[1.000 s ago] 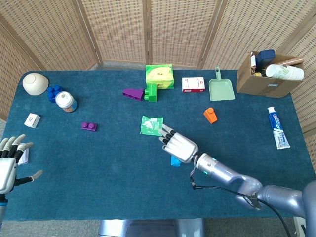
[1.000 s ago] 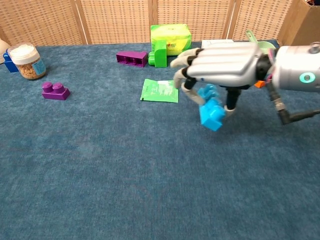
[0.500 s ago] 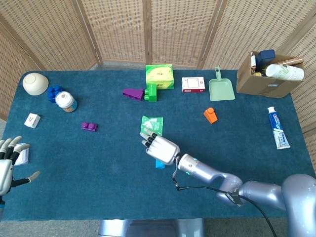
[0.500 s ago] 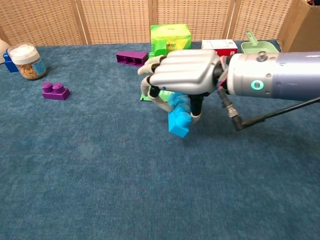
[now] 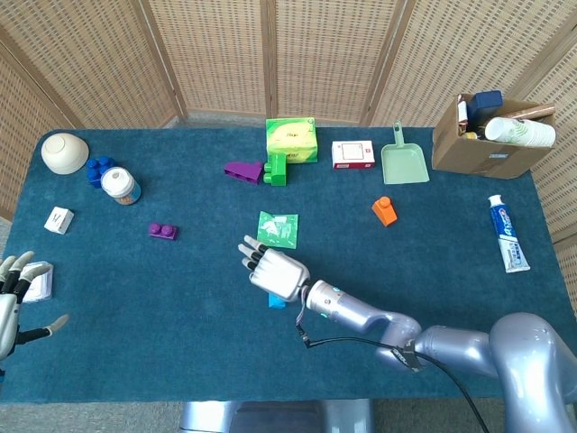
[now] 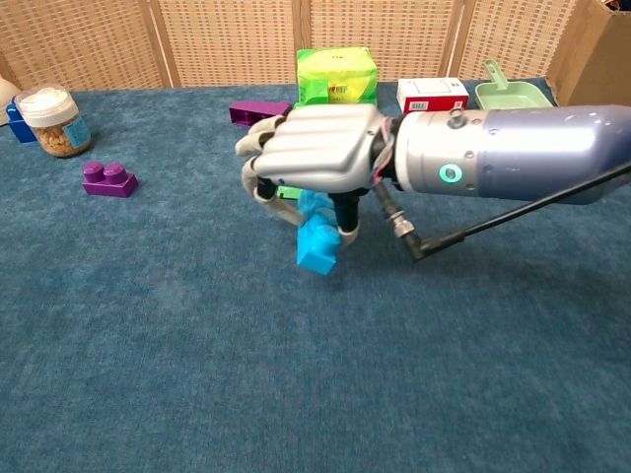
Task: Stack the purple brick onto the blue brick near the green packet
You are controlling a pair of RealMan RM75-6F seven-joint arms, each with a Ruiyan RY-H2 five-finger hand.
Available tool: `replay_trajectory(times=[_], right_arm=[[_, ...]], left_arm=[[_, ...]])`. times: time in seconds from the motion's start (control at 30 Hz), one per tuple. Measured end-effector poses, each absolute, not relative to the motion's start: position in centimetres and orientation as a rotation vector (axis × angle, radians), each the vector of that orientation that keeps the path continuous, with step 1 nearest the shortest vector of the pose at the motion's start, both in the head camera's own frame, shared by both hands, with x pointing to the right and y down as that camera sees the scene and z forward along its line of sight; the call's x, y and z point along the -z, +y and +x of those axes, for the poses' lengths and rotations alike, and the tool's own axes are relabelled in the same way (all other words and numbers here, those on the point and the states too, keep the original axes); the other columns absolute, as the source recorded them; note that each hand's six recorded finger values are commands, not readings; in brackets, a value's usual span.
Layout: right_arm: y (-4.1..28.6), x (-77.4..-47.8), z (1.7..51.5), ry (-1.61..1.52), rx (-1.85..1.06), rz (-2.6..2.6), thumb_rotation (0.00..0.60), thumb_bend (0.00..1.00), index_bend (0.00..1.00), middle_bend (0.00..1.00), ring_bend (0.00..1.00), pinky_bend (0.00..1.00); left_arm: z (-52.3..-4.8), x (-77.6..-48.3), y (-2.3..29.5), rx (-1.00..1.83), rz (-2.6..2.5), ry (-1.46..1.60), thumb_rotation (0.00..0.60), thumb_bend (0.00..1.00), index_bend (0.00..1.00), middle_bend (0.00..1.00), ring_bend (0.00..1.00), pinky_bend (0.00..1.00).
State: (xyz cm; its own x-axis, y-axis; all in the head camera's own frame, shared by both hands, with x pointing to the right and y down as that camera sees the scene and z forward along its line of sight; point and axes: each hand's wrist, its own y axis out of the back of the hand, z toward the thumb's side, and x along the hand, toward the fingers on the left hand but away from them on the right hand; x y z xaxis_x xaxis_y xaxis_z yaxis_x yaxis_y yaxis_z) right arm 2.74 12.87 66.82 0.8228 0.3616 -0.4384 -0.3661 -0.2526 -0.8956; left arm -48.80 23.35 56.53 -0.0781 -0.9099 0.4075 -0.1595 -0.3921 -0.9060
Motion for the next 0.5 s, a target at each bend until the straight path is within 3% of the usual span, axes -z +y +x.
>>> replay_trajectory(times=[0.5], right_arm=[[13.2,-69.0,-0.6,0.08,-0.677,-1.594,0.6,0.06,0.61,0.24,0.04,0.02]], left_arm=[[-49.7,-56.5,24.0,1.537,-1.565,1.195,0.512,0.13,0.22,0.1,0.0,0.0]])
